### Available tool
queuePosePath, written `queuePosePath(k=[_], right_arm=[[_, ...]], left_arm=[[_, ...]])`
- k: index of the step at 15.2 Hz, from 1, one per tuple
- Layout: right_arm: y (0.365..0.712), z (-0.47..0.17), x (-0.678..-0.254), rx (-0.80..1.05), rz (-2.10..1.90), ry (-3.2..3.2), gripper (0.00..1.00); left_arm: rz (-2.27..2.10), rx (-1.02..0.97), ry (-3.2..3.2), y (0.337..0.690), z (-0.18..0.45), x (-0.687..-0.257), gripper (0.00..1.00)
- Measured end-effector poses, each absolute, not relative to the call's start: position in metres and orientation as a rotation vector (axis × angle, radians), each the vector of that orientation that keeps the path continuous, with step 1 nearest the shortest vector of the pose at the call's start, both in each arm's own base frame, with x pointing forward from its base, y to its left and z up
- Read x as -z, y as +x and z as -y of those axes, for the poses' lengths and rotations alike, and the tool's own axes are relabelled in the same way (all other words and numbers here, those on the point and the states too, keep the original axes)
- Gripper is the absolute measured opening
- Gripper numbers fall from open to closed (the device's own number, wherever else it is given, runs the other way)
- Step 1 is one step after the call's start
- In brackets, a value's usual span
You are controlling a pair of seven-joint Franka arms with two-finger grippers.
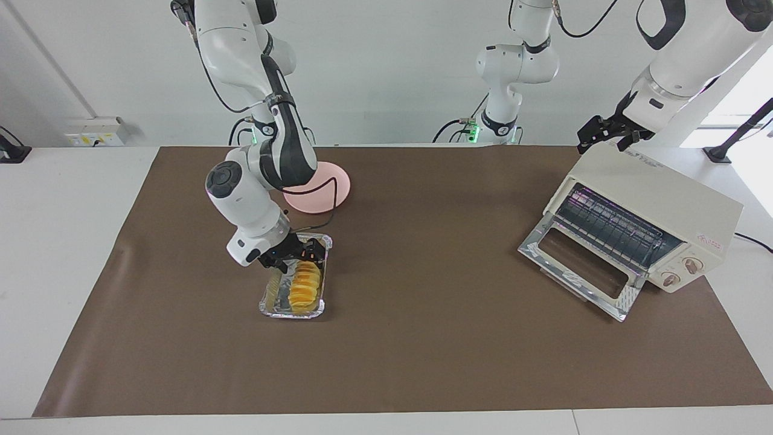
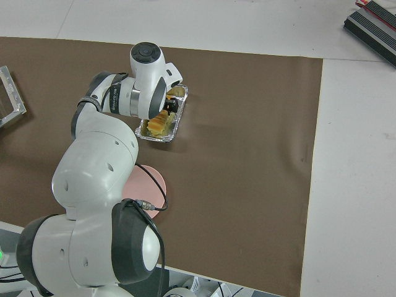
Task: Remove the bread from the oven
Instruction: 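Grasp the bread rolls inside the foil tray with the right gripper, then lift the bread rolls and carry them onto the pink plate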
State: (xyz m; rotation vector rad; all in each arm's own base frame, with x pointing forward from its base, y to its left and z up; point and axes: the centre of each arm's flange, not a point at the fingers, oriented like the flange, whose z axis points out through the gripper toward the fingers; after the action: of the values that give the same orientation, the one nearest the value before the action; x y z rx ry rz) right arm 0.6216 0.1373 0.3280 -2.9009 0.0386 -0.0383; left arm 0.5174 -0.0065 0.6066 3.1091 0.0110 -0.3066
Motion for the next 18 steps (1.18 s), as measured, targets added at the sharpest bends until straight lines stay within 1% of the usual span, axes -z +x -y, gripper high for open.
queuePosePath(k=[1, 2, 5, 6, 9, 10, 14, 16, 18], right_arm=[[0.620, -0.137, -0.323, 0.042, -0.043, -2.903, 0.94], [0.618, -0.136, -0.319, 0.041, -0.047, -2.906, 0.85], [0.615, -0.135, -0.313, 0.037, -0.051, -2.909, 0.52], [0.615, -0.135, -0.313, 0.035, -0.052, -2.909, 0.42], [0.615, -0.134, -0.312, 0.035, -0.052, -2.909, 0.15], [0.615, -0.135, -0.313, 0.037, -0.052, -2.909, 0.09], [0.620, -0.136, -0.323, 0.040, -0.045, -2.903, 0.08], [0.627, -0.135, -0.342, -0.006, -0.032, -2.893, 0.07], [0.631, -0.133, -0.372, -0.058, -0.018, -2.880, 0.07]], left_arm=[[-0.011, 0.307, 3.109, 0.517, 0.006, -0.607, 1.00], [-0.011, 0.307, 3.109, 0.517, 0.006, -0.607, 1.00], [-0.011, 0.307, 3.109, 0.517, 0.006, -0.607, 1.00], [-0.011, 0.307, 3.109, 0.517, 0.006, -0.607, 1.00], [-0.011, 0.307, 3.109, 0.517, 0.006, -0.607, 1.00], [-0.011, 0.307, 3.109, 0.517, 0.006, -0.607, 1.00], [-0.011, 0.307, 3.109, 0.517, 0.006, -0.607, 1.00], [-0.011, 0.307, 3.109, 0.517, 0.006, -0.607, 1.00], [-0.011, 0.307, 3.109, 0.517, 0.006, -0.607, 1.00]])
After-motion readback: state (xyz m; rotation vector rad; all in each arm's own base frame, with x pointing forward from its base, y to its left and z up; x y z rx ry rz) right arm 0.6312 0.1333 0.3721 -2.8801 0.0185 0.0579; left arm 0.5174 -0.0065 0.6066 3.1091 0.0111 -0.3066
